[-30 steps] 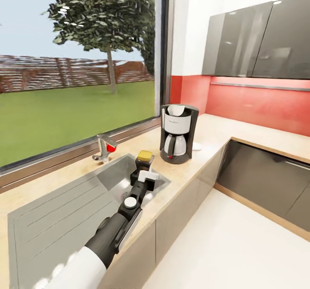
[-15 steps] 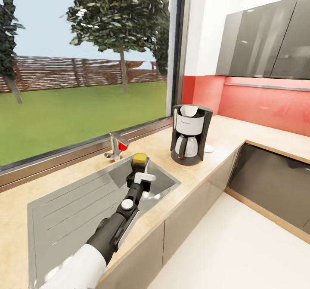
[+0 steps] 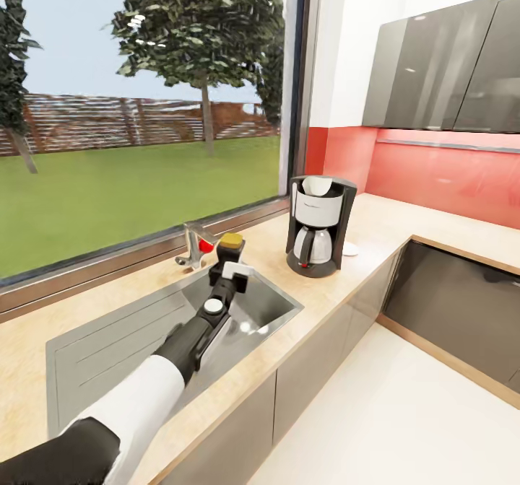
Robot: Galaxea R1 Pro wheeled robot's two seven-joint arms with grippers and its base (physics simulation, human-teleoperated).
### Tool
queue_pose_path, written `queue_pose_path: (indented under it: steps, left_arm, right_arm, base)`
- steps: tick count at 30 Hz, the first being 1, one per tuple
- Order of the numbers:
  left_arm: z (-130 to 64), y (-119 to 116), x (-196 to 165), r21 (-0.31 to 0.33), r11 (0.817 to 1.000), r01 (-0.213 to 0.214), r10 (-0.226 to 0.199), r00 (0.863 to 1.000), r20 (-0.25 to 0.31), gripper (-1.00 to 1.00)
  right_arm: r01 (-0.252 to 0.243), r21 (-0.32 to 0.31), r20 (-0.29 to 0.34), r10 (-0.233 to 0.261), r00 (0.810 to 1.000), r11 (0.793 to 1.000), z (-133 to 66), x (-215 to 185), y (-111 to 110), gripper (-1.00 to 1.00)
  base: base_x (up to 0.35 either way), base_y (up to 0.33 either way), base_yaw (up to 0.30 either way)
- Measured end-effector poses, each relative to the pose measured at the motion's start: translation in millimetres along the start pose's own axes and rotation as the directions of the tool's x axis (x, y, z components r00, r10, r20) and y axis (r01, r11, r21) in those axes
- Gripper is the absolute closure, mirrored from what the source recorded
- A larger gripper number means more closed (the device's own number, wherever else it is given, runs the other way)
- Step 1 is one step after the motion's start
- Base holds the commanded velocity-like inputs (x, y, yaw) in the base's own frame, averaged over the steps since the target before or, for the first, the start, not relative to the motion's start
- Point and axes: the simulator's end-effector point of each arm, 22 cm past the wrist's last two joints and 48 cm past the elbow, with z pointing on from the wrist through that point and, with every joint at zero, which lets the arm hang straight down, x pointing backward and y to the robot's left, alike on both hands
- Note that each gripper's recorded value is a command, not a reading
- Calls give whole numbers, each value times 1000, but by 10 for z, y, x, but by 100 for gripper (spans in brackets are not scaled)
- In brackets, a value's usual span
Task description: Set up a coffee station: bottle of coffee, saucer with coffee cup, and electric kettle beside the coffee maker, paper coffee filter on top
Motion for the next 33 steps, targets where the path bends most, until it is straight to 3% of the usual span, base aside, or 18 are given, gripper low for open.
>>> queue_pose_path:
  steps: [6,15,33]
  left_arm:
    - [15,15,8,-2,1000,-2,2,1000,2,100]
    - [-14,22,-89,-3,1000,21,-21,997,74,100]
    - [-18,33,-83,-5,1000,25,-25,997,77,100]
  right_arm:
    - [0,0,0,0,1000,1000,-1,5,-1,-100]
    - [0,0,0,0,1000,1000,-1,2,-4,-100]
    - [0,1,0,0,1000,1000,-2,4,-8,-100]
  base:
    - [0,0,0]
    - [18,-2,0]
    - [225,-151,0]
